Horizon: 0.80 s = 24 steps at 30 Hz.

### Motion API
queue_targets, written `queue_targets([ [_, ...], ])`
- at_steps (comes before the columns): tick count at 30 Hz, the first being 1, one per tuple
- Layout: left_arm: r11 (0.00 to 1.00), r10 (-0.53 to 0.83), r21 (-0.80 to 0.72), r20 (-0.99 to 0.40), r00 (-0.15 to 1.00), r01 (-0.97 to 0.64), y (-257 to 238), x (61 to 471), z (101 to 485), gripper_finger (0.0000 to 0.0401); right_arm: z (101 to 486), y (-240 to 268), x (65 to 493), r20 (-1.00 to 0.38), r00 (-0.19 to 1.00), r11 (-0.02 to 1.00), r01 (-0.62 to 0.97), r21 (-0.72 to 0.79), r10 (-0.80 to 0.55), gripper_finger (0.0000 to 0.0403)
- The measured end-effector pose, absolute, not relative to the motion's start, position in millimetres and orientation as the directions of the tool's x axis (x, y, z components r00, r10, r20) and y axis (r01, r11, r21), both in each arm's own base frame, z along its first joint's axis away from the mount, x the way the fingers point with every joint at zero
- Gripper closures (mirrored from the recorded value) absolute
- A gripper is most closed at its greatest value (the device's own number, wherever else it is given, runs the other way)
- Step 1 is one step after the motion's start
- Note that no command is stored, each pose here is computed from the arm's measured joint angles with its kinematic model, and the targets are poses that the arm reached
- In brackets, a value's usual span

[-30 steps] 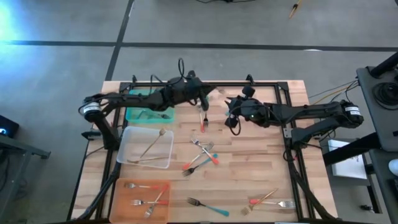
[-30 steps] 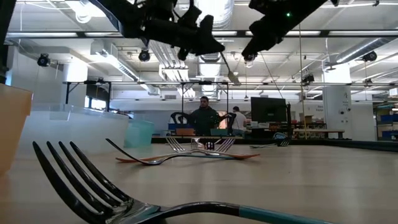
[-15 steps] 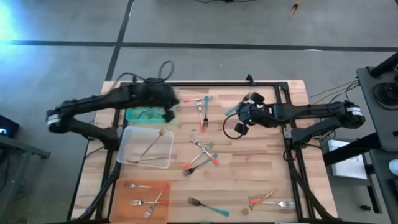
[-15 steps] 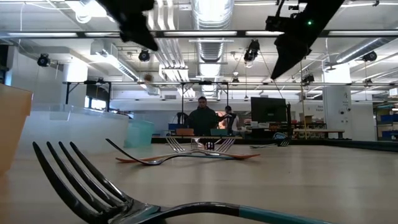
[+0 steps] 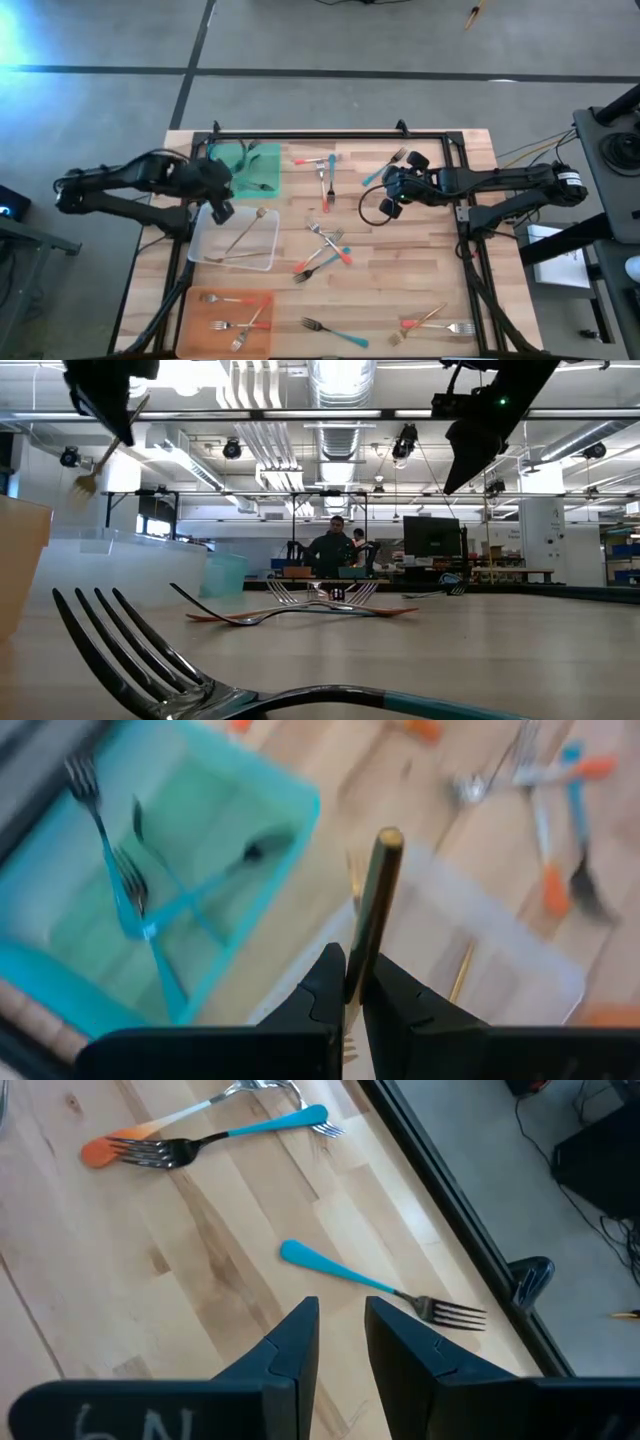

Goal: Sort silverware by color (type)
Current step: Put the gold fork into the transparent bin

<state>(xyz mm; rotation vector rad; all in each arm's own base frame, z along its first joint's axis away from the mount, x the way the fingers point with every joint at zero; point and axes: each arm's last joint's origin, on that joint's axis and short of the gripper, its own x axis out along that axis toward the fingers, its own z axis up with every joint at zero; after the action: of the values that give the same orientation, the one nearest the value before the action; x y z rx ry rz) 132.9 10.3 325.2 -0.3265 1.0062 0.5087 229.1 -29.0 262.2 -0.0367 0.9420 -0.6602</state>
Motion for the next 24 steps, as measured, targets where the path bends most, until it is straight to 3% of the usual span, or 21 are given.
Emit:
queue_targets([
  [10,0.876,0.119,0.005,-0.971,0.206,-0.482,-8.8,158.2,282.8,0.0396,261.9,-29.1,228.9,-0.737,0.407,0.796,0.533,-0.288,-0.539,0.0326],
  [16,0.885,0.115,0.055,-0.988,0.102,-0.462,-13.7,175.4,266.3,0.0376,261.5,-29.1,228.3,-0.742,0.402,0.795,0.536,-0.285,-0.537,0.0330],
  [24,0.900,0.110,0.089,-0.994,0.025,-0.428,-16.4,187.3,253.7,0.0382,254.8,-21.6,225.5,-0.858,0.421,0.872,0.486,-0.061,-0.294,0.0321],
])
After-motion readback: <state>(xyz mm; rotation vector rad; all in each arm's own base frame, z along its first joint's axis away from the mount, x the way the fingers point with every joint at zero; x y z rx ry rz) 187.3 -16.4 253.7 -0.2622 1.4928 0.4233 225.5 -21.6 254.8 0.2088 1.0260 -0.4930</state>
